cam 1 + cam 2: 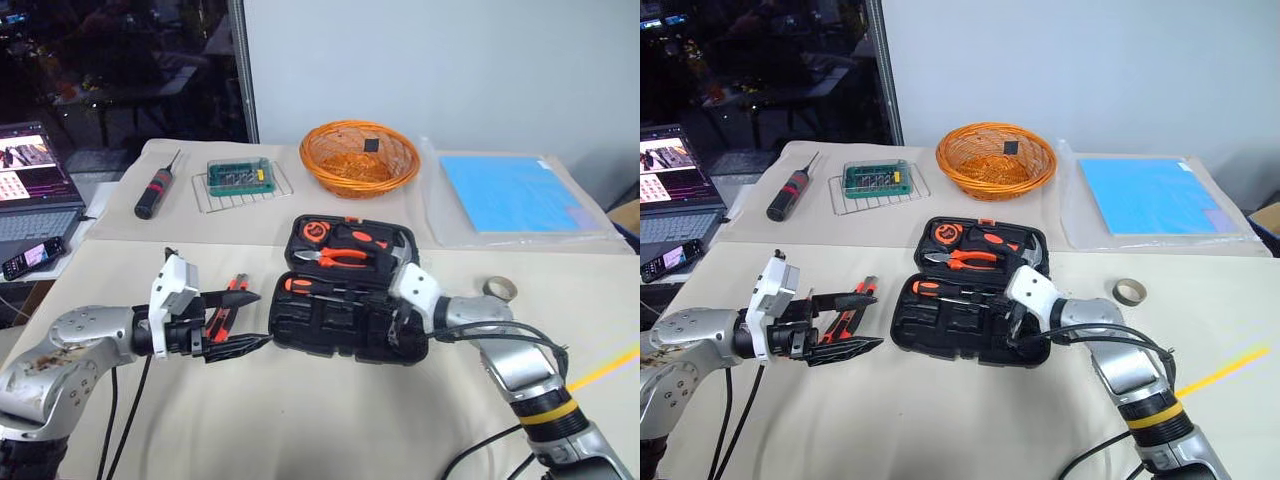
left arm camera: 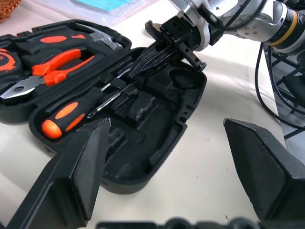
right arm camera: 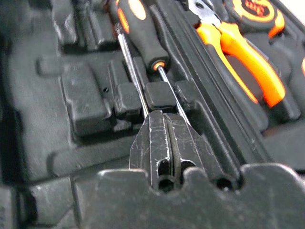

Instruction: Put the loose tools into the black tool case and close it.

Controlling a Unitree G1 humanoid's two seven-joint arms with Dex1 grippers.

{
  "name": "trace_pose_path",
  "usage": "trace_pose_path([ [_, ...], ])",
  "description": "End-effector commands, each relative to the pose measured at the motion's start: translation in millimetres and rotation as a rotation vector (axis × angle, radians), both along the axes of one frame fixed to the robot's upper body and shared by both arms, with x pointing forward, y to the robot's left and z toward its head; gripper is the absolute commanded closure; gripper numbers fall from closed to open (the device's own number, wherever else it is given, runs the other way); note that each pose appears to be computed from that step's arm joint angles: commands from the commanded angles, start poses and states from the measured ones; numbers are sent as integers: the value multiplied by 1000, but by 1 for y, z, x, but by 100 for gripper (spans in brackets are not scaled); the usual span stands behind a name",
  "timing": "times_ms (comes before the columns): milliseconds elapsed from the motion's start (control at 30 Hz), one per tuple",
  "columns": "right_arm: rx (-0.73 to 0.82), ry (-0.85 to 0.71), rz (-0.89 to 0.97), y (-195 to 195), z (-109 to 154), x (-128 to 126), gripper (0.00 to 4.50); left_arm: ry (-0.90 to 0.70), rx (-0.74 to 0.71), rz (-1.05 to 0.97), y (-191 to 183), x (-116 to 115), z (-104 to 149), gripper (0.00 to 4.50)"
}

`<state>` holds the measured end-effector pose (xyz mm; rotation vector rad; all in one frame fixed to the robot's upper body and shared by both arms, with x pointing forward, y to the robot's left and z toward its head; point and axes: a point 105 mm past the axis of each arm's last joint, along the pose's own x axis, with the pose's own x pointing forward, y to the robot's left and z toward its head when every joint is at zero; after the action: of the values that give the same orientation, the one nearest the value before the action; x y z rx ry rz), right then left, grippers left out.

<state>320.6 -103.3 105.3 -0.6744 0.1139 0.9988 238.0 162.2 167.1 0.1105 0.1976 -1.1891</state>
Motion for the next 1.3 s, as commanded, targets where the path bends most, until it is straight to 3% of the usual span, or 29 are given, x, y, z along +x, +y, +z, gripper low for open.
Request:
trace_pose_path([
  [33,152,-21,-46,-5,14,2,448,-71,-22,242,25,14,8,43],
  [100,390,-21,55,-3,63,-16,448,-54,-35,492,49,26,3,43],
  [167,461,23,145,-1,85,-36,391,-14,-26,690,69,32,-3,43],
  [333,407,112,346,2,104,-81,229,128,80,1015,111,28,-21,43],
  [533,310,93,367,-14,105,-89,20,245,163,1143,116,21,-48,43],
  [567,306,86,366,-15,105,-89,4,265,185,1142,116,20,-54,43],
  [600,304,81,368,-14,106,-89,4,280,204,1142,117,19,-58,43],
  [733,296,61,372,-15,105,-91,0,316,250,1121,112,16,-75,145],
  [933,285,33,375,-15,103,-94,0,266,239,1079,111,19,-74,390],
  [1000,282,23,370,-17,102,-95,0,208,187,1015,107,22,-59,408],
  [1133,268,-4,335,-24,100,-100,0,55,104,697,79,24,-8,408],
  [1300,272,-19,218,-39,98,-116,0,-55,284,165,23,30,16,408],
])
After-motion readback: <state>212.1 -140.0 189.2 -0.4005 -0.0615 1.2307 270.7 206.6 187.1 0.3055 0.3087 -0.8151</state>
